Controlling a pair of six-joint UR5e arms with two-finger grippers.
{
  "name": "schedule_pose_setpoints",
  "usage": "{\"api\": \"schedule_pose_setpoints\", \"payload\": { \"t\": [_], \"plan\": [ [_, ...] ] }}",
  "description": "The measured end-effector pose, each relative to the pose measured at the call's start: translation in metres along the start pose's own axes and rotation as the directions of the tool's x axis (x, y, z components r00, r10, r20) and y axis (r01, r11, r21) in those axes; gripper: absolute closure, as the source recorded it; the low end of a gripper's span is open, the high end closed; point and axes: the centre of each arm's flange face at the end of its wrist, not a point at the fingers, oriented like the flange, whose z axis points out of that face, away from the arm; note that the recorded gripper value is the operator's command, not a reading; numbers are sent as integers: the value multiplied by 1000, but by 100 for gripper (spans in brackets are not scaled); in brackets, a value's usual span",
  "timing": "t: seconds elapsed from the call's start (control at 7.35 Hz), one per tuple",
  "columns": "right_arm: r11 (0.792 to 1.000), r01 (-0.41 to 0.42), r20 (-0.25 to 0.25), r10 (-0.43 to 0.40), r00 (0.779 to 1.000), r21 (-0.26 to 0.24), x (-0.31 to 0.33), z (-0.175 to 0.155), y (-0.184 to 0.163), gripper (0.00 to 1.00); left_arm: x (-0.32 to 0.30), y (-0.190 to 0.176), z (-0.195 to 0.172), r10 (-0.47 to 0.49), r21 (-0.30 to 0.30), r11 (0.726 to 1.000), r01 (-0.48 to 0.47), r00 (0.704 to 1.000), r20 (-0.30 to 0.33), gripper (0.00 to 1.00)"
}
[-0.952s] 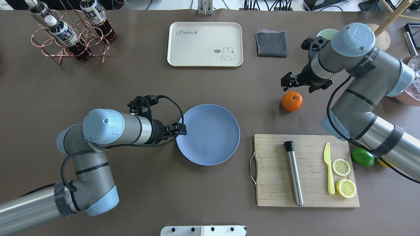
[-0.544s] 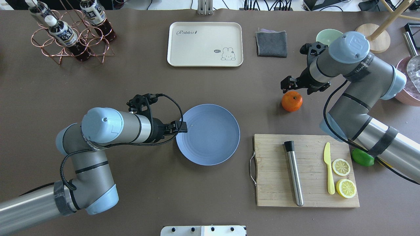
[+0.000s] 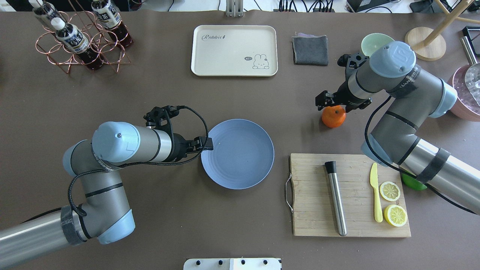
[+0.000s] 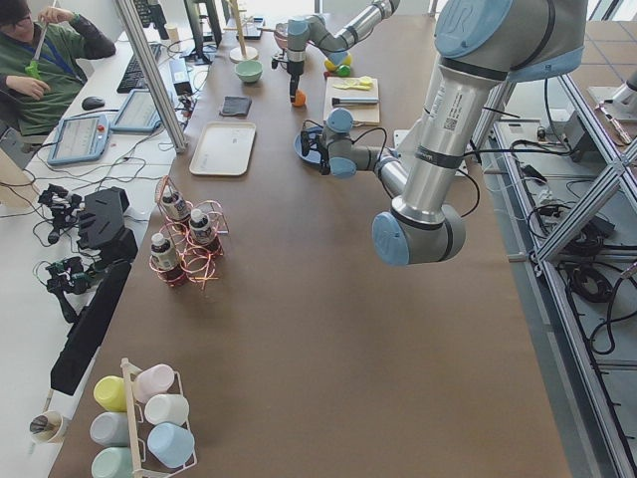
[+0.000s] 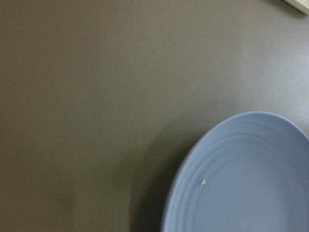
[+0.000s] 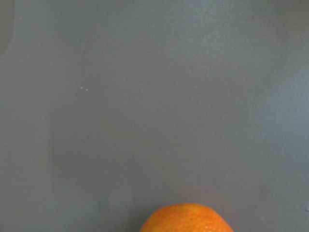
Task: Pick orange to plate
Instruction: 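Lower the right gripper onto the orange and close it while the left gripper withdraws, then carry the orange with the right gripper over the blue plate and lower it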
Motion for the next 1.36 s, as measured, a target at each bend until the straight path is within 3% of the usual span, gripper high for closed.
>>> {"api": "schedule_pose_setpoints", "payload": {
  "t": [0.14,0.27,0.41,0.95,1.36],
  "plan": [
    [1000,3,0,-3,1000,-3,-2,2,3,0,0,0,0,0,2,1000,0,1000,0,2],
    [1000,5,-1,-5,1000,-4,-3,3,4,27,-1,0,1,0,2,1000,0,1000,1,2],
    [1000,5,-3,-5,1000,-1,-3,3,4,97,-1,0,1,0,3,1000,0,1000,2,2],
    [999,18,6,-19,1000,29,-10,-8,-2,100,0,-10,-5,3,13,1000,-3,1000,-4,2],
    [998,14,86,-20,996,63,-56,-47,1,100,-41,-84,-53,194,47,980,-196,980,46,2]
  ]
}}
